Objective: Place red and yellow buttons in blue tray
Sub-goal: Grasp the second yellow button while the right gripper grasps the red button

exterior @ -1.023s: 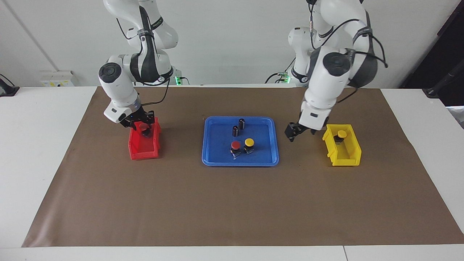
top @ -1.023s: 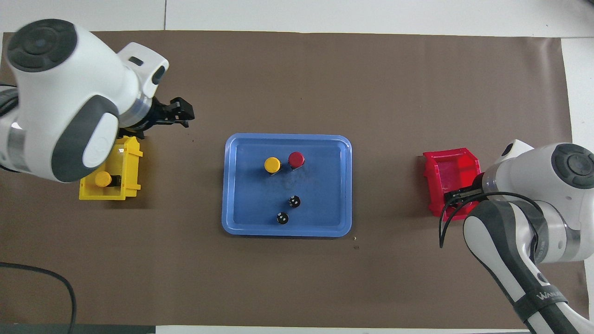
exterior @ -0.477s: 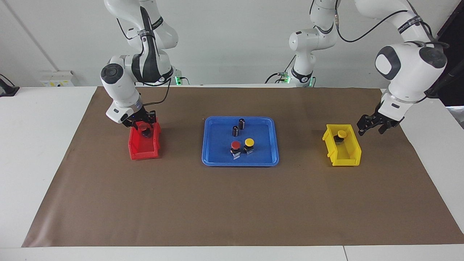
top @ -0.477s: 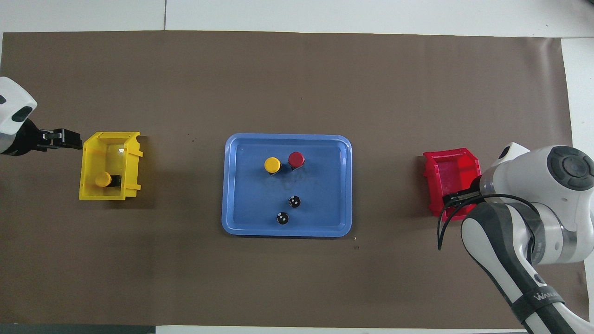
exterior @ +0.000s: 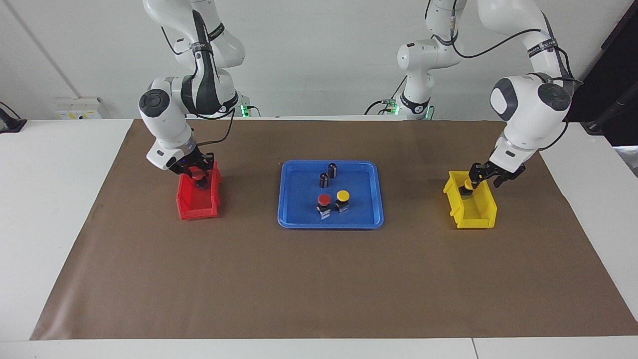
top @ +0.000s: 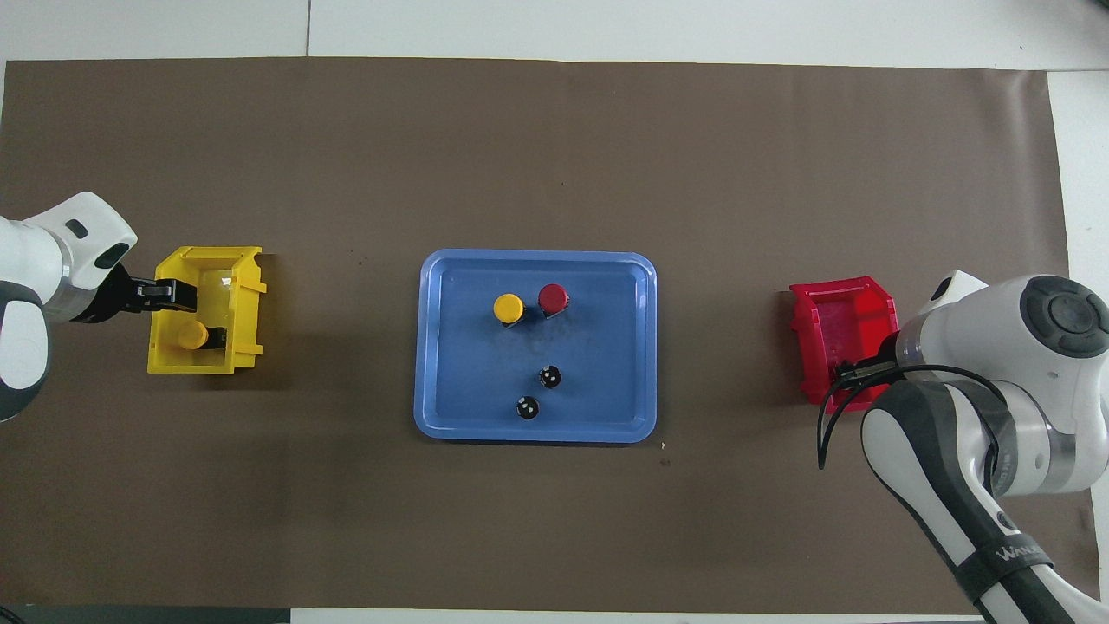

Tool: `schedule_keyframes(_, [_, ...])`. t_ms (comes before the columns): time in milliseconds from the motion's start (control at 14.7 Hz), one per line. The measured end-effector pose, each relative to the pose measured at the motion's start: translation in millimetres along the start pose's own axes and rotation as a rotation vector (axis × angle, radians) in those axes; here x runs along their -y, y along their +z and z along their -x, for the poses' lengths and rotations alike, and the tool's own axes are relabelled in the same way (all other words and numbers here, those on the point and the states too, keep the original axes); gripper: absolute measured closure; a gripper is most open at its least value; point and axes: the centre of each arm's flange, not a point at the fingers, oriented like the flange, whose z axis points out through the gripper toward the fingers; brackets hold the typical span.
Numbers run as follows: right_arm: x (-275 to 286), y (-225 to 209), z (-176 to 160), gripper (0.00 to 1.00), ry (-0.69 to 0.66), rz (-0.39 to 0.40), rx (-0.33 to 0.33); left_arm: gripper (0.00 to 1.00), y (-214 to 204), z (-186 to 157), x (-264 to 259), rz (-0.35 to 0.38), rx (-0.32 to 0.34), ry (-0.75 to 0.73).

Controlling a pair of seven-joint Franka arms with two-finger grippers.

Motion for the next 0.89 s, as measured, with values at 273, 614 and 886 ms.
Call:
schedule_keyframes(273, [-1,-14,-5,0.59,0.0,0.001,-0.001,0.28,15,8,-2,0.002,0.028,0.003])
schedule_keyframes(614, [12,-116,-40,0.59,0.011,-0.034,-0.046,0.28,24,13,-1,0.002,0.022,0.001])
schedule_keyframes(886, [100,-164,-81,0.59,0.119,-0.083,-0.098,0.28,37,18,-2,0.002,0.011,0.001])
